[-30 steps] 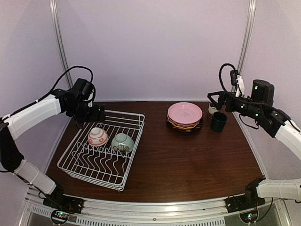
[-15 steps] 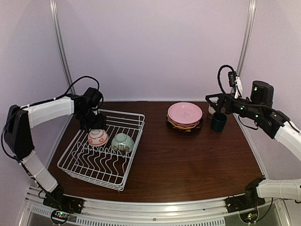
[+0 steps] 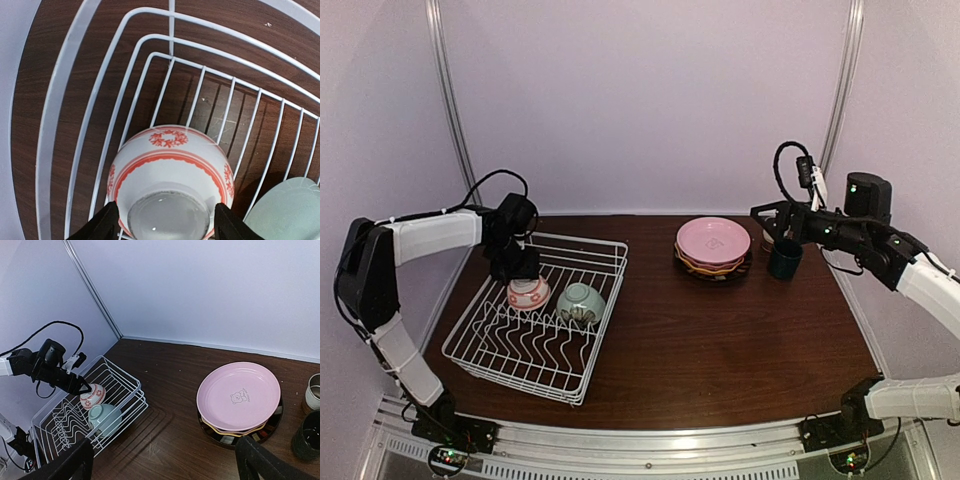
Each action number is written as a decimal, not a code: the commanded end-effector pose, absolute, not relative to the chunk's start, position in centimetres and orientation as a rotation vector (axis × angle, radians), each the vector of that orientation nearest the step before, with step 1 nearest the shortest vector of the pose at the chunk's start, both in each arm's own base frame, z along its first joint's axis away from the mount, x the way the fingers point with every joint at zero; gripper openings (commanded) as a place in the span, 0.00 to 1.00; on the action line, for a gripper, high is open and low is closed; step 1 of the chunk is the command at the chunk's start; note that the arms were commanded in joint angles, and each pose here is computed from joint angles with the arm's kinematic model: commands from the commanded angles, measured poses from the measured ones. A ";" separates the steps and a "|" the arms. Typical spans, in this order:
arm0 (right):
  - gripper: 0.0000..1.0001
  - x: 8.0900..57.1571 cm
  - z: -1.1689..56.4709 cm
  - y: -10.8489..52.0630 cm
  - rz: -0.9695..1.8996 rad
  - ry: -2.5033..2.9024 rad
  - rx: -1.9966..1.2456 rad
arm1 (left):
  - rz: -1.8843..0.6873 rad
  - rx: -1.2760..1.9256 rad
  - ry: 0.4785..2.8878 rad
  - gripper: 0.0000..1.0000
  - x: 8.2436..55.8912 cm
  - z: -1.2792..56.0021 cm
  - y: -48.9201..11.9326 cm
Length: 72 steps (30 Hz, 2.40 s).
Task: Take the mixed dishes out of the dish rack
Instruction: Grab the bowl from the dish rack, then pass from the left arm to the right
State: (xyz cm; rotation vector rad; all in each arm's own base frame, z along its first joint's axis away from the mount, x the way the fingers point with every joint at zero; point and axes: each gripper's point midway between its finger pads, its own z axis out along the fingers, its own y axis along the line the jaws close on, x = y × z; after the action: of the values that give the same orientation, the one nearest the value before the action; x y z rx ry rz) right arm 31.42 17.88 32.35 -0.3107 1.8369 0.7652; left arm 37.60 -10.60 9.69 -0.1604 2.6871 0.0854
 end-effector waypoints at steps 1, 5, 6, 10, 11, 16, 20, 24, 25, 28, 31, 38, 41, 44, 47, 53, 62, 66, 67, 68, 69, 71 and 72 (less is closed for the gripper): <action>1.00 31.4 33.4 18.2 0.798 1.819 -0.312 | 0.054 -0.148 2.691 0.65 38.3 8.4 -11.0; 1.00 31.4 33.3 18.2 0.797 1.824 -0.311 | 0.041 -0.146 2.701 0.58 38.5 7.8 -11.3; 1.00 31.5 33.3 18.3 0.797 1.827 -0.311 | 0.039 -0.145 2.704 0.57 38.5 7.6 -11.3; 1.00 31.7 33.1 18.4 0.806 1.833 -0.306 | 0.051 -0.135 2.712 0.49 38.3 7.3 -11.2; 1.00 31.7 33.1 18.5 0.809 1.834 -0.305 | 0.055 -0.131 2.710 0.46 38.3 7.3 -11.1; 1.00 32.1 32.7 18.8 0.834 1.847 -0.295 | 0.053 -0.123 2.697 0.33 38.4 8.1 -11.1; 1.00 32.7 31.9 19.6 0.887 1.873 -0.276 | 0.019 -0.116 2.671 0.28 38.6 9.3 -11.4; 0.99 33.1 31.2 21.3 0.935 1.900 -0.278 | 0.004 -0.103 2.637 0.27 38.7 11.2 -11.5; 0.98 33.2 31.0 22.0 0.948 1.907 -0.286 | 0.000 -0.099 2.629 0.27 38.8 11.6 -11.5; 0.96 33.3 30.7 24.1 0.996 1.914 -0.300 | -0.013 -0.092 2.600 0.26 38.9 13.1 -11.5; 0.94 33.5 30.0 26.5 1.054 1.928 -0.312 | -0.025 -0.080 2.580 0.25 38.9 14.4 -11.6; 0.89 32.7 29.1 34.7 1.236 1.926 -0.368 | -0.094 -0.056 2.519 0.24 38.7 17.8 -12.1; 0.88 31.9 28.4 39.1 1.341 1.928 -0.401 | -0.153 -0.040 2.483 0.24 38.4 19.6 -12.6; 0.85 31.4 28.5 42.5 1.452 1.908 -0.409 | -0.239 -0.010 2.451 0.25 38.1 21.4 -13.6; 0.84 30.9 28.7 45.2 1.566 1.888 -0.392 | -0.307 0.007 2.406 0.25 37.6 23.5 -14.1; 0.83 30.7 28.5 48.4 1.733 1.834 -0.358 | -0.458 0.059 2.339 0.25 36.2 27.1 -15.5; 0.85 29.9 28.9 51.8 1.897 1.760 -0.396 | -0.602 0.114 2.276 0.25 34.2 30.1 -16.7; 0.84 30.0 29.1 52.7 1.967 1.728 -0.377 | -0.654 0.139 2.247 0.25 33.4 31.1 -17.2; 0.83 30.0 29.2 52.9 1.983 1.723 -0.373 | -0.666 0.140 2.239 0.25 33.3 31.3 -17.2; 0.83 30.1 29.1 53.0 1.999 1.719 -0.369 | -0.684 0.148 2.232 0.25 33.1 31.5 -17.4; 0.82 30.0 29.3 53.2 2.017 1.709 -0.368 | -0.702 0.154 2.221 0.25 33.0 31.7 -17.6; 0.80 29.9 29.1 53.5 2.048 1.702 -0.365 | -0.739 0.163 2.211 0.25 32.8 31.9 -18.0; 0.80 29.8 29.3 53.7 2.071 1.689 -0.363 | -0.752 0.171 2.206 0.25 32.7 32.0 -18.2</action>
State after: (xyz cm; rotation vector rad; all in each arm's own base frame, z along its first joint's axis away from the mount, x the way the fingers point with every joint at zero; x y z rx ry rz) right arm 30.62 52.99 27.56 -0.3474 1.7721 1.9559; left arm 32.70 -16.96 28.81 0.1250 2.3322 -0.6320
